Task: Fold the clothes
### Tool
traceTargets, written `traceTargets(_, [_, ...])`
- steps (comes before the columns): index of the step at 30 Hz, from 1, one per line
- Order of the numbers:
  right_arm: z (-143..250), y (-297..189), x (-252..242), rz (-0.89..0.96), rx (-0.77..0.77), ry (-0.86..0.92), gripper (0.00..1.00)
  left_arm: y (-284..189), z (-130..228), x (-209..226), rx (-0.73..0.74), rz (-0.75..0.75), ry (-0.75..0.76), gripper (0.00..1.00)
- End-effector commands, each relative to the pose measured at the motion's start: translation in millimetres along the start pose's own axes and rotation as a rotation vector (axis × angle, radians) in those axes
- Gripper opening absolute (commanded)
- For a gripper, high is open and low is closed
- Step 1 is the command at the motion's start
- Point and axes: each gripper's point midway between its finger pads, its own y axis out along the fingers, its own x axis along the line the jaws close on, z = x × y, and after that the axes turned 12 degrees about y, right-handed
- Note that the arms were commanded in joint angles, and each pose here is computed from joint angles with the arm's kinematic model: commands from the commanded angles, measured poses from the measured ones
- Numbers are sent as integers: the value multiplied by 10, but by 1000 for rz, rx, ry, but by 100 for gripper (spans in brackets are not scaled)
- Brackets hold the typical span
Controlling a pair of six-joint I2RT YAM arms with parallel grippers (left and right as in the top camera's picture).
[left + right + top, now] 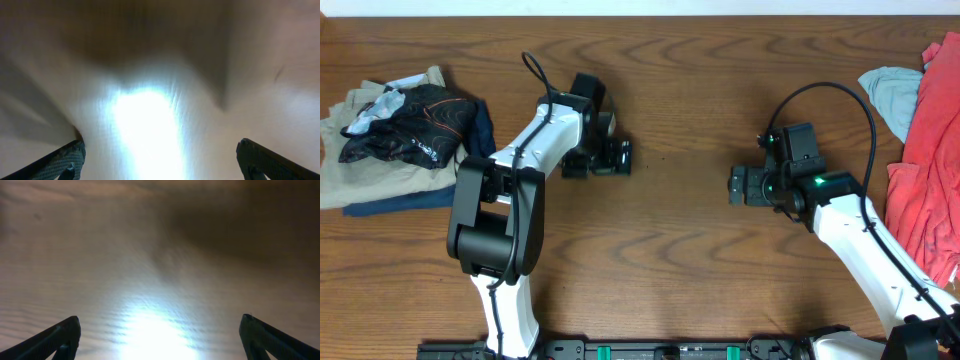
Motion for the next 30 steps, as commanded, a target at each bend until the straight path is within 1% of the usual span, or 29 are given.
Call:
traceTargets(1, [34,-4,-52,10,29,-9,99,-144,168,6,47,-5,-17,98])
traceTargets(5, [227,-18,-89,17,112,5,99,-266,517,18,171,-36,-52,98])
traceTargets(8, [382,-45,-185,61,174,53,99,-360,749,72,253,-86,-89,98])
traceTargets(10, [467,-64,-227,81,208,76,99,-425,877,57,291,-88,-98,98])
traceTargets(13, [577,-96,-282,111,252,112,99,-535,1014,8,299,-89,-94,98])
traceTargets(16, [661,-130,-301,130,280,134,99,-650,1149,-79,262,-95,-76,98])
traceTargets(18, [688,-164,-293,130,283,132,99,-726,1238,-150,219,-98,-56,98])
traceTargets(21, [684,-251,-257,113,261,122,99,-831,1333,-213,110,-119,-27,98])
traceTargets(25, [633,-451,-168,55,176,97,99,-1006,1407,-228,-96,-161,15,98])
traceTargets(27, [577,-584,-117,13,98,79,99,-1139,1435,-236,-228,-182,52,98])
traceTargets(30, [472,-814,-21,-73,-77,39,99,-1391,1484,-282,-450,-204,124,98])
